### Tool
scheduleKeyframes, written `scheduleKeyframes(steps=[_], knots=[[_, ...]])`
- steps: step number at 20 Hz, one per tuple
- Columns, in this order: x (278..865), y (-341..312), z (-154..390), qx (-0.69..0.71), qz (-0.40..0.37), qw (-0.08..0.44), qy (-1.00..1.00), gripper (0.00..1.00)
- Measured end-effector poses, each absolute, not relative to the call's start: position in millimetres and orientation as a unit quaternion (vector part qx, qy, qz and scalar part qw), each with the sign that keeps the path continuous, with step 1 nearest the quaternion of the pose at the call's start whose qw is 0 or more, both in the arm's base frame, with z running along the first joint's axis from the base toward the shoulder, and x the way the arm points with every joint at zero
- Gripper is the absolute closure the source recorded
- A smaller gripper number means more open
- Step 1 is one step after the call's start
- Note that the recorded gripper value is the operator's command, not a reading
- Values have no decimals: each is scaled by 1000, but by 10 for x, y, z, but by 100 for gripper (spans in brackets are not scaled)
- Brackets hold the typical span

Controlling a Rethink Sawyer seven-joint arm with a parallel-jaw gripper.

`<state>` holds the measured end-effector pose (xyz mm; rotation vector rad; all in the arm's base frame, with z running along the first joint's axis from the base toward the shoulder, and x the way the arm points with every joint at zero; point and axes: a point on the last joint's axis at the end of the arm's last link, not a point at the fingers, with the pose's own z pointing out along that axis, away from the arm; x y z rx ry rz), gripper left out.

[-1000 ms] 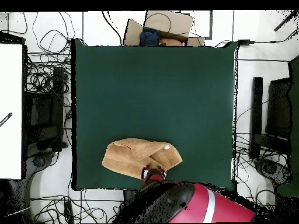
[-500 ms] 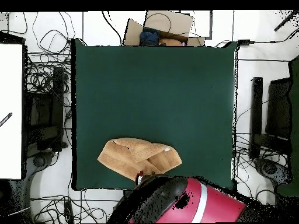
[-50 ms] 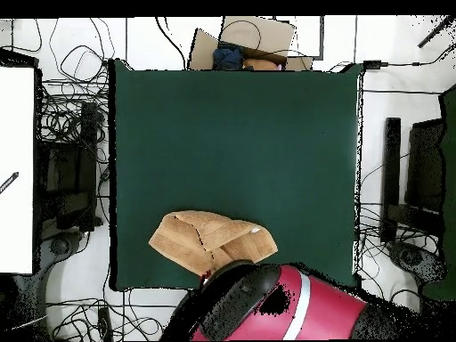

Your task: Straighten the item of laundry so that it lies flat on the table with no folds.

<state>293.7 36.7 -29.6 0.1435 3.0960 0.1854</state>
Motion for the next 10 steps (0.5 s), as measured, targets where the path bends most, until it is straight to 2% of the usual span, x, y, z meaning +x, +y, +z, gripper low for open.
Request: scheduleKeyframes(steps=[10], knots=[[2793, 488, -321, 43, 65, -2, 997, 0]])
